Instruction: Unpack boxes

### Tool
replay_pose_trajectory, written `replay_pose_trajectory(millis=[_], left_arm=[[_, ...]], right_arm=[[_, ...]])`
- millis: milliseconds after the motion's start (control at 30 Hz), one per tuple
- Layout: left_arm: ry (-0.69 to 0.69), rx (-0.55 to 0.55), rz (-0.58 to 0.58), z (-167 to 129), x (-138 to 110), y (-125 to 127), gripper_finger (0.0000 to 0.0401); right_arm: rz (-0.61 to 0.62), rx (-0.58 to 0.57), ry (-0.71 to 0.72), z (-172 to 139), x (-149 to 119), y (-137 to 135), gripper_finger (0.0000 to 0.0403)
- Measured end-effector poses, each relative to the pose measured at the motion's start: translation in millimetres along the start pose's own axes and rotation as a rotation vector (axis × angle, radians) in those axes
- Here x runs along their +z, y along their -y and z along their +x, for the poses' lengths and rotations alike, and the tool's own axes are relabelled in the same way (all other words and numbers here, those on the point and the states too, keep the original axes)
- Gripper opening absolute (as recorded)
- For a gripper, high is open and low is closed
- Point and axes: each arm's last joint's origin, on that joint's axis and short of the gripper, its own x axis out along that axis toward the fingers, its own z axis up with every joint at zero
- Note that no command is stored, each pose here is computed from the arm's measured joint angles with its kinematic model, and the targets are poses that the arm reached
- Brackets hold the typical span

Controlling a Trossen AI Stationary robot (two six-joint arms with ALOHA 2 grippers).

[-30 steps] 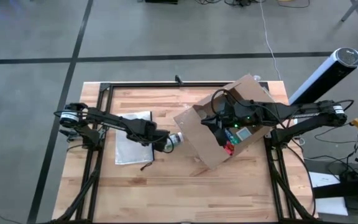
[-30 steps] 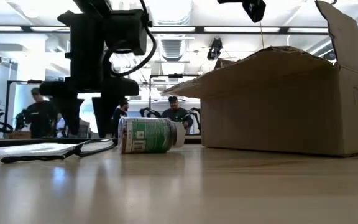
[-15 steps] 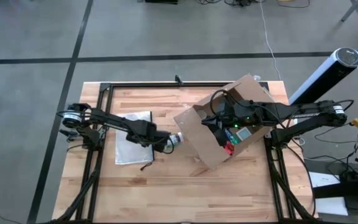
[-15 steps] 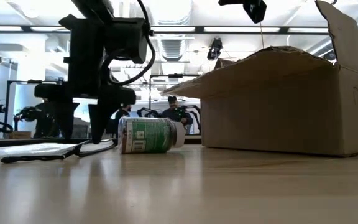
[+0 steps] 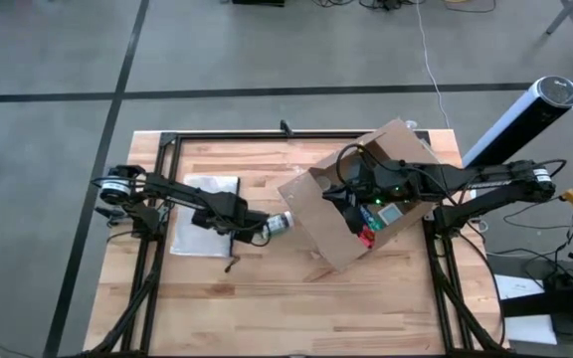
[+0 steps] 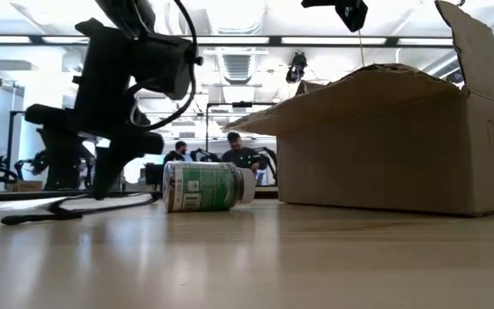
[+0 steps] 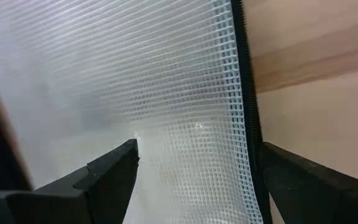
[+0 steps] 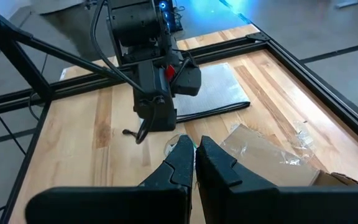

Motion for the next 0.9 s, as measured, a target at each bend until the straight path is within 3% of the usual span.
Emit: replay_pose_trajectory(millis=[367,900], left_arm=[[-0.014,0.143,-0.008,-0.6,-2.4,-13.7,0.0311],[0.004,0.065,-0.053,5.8,0.2,-7.1,0.0311]], right_arm=[[-0.010,0.000,0.000,0.0,0.0,0.0,0.0000],[-0.009,0.011,-0.002,0.0,0.0,-0.2,0.0000]])
